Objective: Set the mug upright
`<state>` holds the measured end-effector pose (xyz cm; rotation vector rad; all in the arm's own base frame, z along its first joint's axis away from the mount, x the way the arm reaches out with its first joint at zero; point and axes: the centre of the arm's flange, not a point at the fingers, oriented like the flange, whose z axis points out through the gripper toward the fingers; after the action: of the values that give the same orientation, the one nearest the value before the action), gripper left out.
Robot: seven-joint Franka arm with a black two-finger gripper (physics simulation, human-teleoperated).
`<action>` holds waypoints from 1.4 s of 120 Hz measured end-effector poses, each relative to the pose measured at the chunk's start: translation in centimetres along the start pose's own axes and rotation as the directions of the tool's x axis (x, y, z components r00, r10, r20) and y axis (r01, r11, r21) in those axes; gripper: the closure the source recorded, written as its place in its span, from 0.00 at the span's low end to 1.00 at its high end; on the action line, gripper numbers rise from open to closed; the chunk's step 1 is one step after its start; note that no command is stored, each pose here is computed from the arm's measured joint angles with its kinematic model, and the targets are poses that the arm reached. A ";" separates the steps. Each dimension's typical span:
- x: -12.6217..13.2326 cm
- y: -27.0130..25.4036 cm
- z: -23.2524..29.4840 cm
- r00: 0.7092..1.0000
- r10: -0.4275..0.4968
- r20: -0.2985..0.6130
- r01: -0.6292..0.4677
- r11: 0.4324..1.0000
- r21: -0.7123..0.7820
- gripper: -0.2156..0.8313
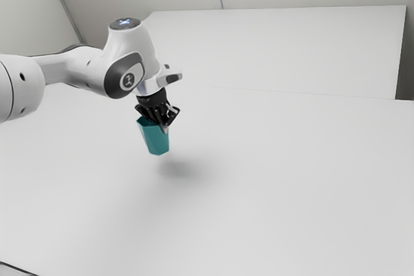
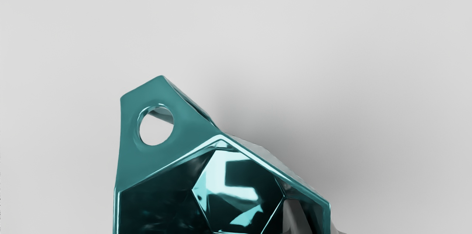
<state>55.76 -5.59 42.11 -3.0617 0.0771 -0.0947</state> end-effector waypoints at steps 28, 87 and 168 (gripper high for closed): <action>-0.6 2.1 1.7 1.000 0.002 -0.030 -0.002 1.000 -0.009 0.95; -4.1 6.9 2.7 0.997 0.014 -0.078 -0.016 1.000 -0.025 0.95; -2.9 2.3 5.8 0.991 -0.121 -0.063 0.119 0.992 -0.035 0.95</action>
<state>53.18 -7.26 35.97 -3.0929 -0.1038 -0.2025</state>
